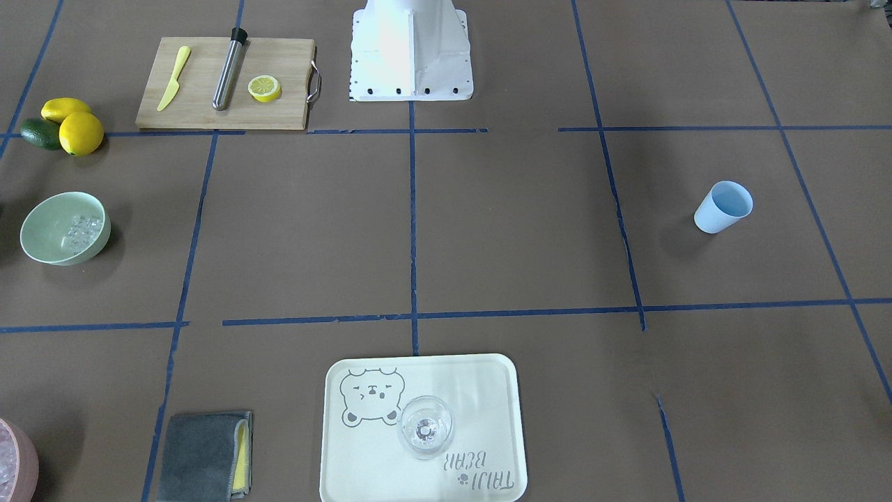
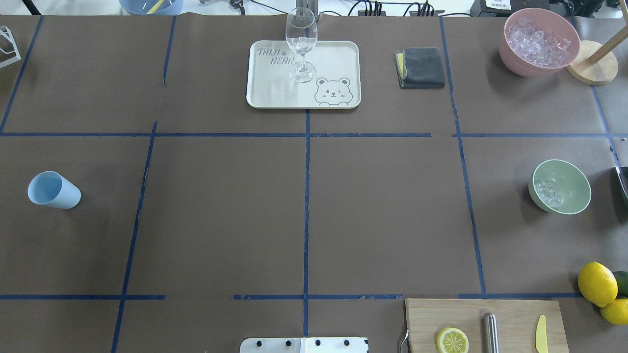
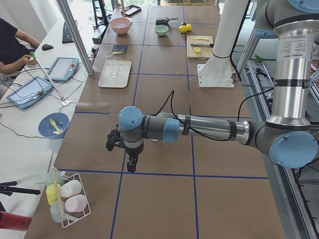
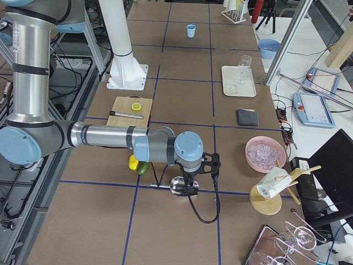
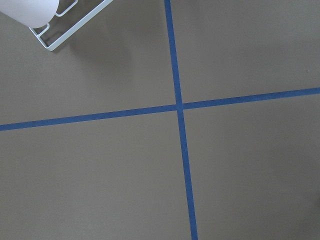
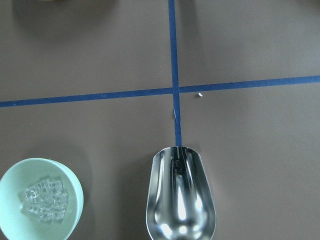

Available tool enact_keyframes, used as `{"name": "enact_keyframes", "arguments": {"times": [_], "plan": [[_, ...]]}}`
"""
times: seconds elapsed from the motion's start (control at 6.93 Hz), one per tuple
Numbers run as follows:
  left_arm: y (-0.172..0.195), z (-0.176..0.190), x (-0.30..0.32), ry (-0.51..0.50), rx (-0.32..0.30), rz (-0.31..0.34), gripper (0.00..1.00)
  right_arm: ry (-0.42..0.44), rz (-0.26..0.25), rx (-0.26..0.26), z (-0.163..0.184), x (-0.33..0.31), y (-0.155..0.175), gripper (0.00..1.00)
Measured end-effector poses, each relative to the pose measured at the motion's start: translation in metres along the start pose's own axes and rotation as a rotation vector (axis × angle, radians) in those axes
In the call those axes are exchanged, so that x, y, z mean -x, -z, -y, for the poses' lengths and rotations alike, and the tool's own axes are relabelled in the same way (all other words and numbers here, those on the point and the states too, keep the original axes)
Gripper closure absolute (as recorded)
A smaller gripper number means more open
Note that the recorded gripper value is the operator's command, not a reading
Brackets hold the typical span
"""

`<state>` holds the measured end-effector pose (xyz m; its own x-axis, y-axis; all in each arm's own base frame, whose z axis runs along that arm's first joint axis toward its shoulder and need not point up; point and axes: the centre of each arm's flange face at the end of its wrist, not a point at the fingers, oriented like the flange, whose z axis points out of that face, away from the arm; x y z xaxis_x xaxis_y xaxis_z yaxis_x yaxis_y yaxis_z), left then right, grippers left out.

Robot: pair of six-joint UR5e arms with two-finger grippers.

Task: Pour ice into bowl

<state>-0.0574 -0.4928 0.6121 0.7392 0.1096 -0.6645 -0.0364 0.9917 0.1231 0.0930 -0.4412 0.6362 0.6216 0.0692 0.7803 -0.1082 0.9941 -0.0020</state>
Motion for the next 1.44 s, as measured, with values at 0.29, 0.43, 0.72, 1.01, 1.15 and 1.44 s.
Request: {"name": "enact_keyframes", "arguments": {"times": [0.29,0.43,0.72,1.01,1.15,1.44], "plan": [[0.0008,0.0013,-0.0008,0.0,0.0,0.0,0.0,-0.001,-0.019,0.0,0.0002,-0.0016,0.0008,0.0],[0.0017,0.0022,-0.0019,-0.003,-0.002,0.0,0.0,-0.001,-0.033,0.0,-0.0012,-0.0037,0.0004,0.0],[0.0039,0.0033,-0.0034,-0.006,-0.007,0.0,0.0,0.002,-0.047,-0.003,-0.0008,-0.0045,0.001,0.0],[0.0055,0.0048,-0.0044,-0.009,-0.01,0.001,0.0,0.004,-0.048,-0.005,0.0001,-0.0038,0.0016,0.0],[0.0065,0.0064,-0.0052,-0.011,-0.013,0.002,0.0,0.004,-0.048,-0.005,0.0003,-0.0037,0.0017,0.0],[0.0074,0.0078,-0.0059,-0.014,-0.015,0.002,0.0,0.005,-0.048,-0.005,0.0004,-0.0036,0.0017,0.0]]}}
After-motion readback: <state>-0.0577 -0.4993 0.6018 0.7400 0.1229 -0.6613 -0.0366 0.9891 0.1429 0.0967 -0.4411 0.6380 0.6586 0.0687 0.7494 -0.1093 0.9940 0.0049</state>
